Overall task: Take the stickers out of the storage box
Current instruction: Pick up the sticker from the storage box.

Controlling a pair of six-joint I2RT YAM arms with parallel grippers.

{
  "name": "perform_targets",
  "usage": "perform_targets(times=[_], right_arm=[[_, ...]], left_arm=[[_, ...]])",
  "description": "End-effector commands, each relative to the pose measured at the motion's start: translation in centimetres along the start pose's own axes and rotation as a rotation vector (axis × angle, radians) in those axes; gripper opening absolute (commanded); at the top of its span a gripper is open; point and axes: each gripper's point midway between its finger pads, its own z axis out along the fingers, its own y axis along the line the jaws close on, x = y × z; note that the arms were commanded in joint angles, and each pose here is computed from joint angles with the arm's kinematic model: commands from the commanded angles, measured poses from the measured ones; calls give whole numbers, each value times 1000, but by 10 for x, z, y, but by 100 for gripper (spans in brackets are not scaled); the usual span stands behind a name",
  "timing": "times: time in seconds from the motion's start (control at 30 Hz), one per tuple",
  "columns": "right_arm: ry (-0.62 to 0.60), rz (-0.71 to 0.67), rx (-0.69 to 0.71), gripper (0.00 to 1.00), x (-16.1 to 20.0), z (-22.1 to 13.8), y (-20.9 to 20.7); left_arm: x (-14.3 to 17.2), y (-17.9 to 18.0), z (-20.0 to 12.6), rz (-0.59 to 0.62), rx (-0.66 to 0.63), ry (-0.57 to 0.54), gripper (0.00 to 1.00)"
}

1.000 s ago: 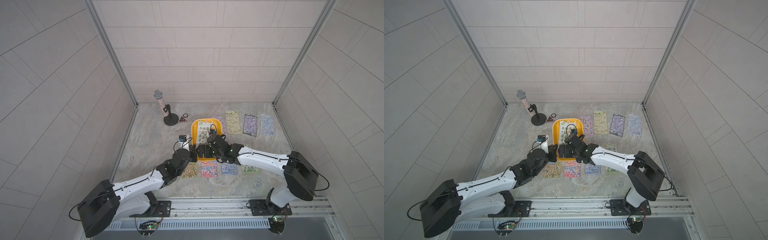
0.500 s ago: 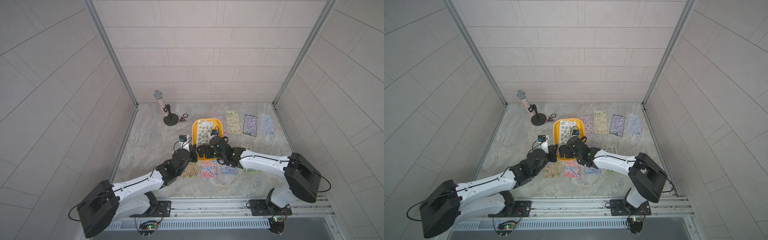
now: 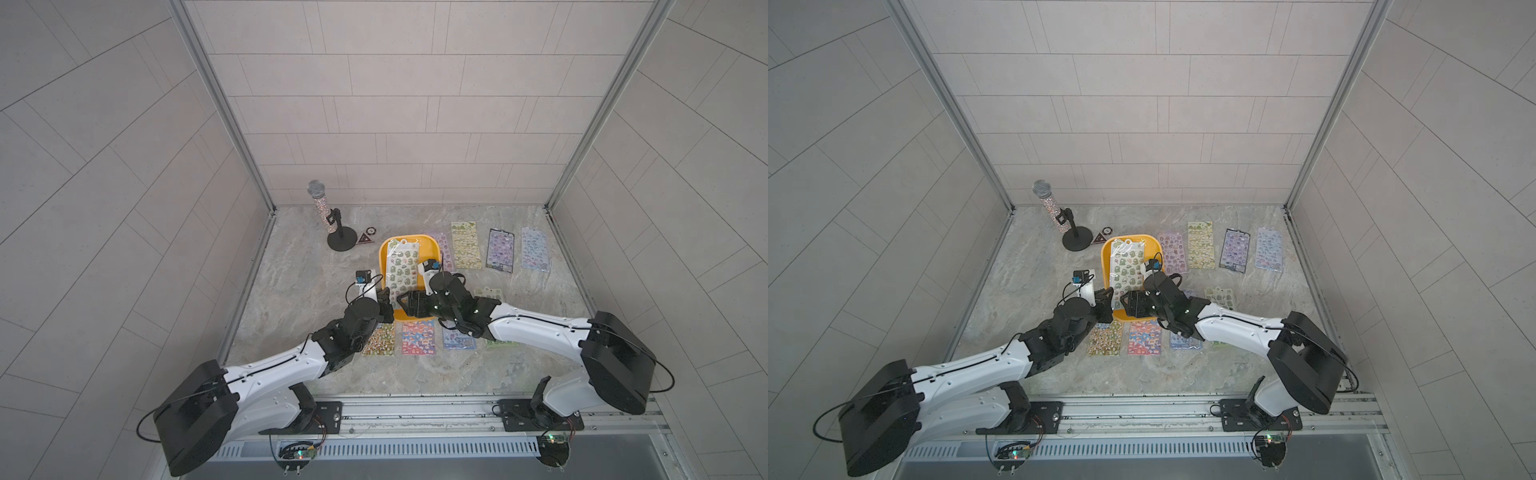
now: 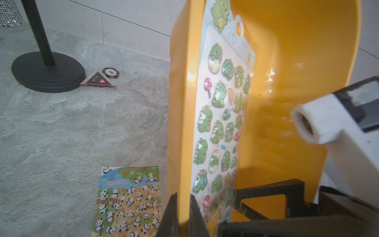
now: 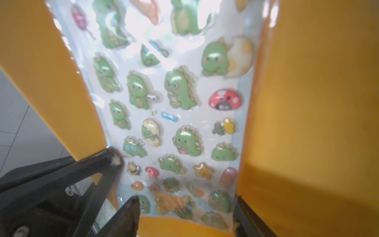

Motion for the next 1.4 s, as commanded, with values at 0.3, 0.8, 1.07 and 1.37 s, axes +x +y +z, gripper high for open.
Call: perform_targets(times=[0.3,0.8,1.07,1.37], right_arm=[[70,39,-47,64,15,-15,5],[-77,8,-232,38,-2,-49,28],[-93,-12,-263,31,-6,-55,35],[-55,-60,-68,11,-9,-63,11]], left_arm=[[-19,-7,1,-51,11,-54,0],[-17,-9,2,-57,18,-43,0],[-16,-10,2,-57,23,-41,0],[-17,-9,2,-57,16,-39,0]])
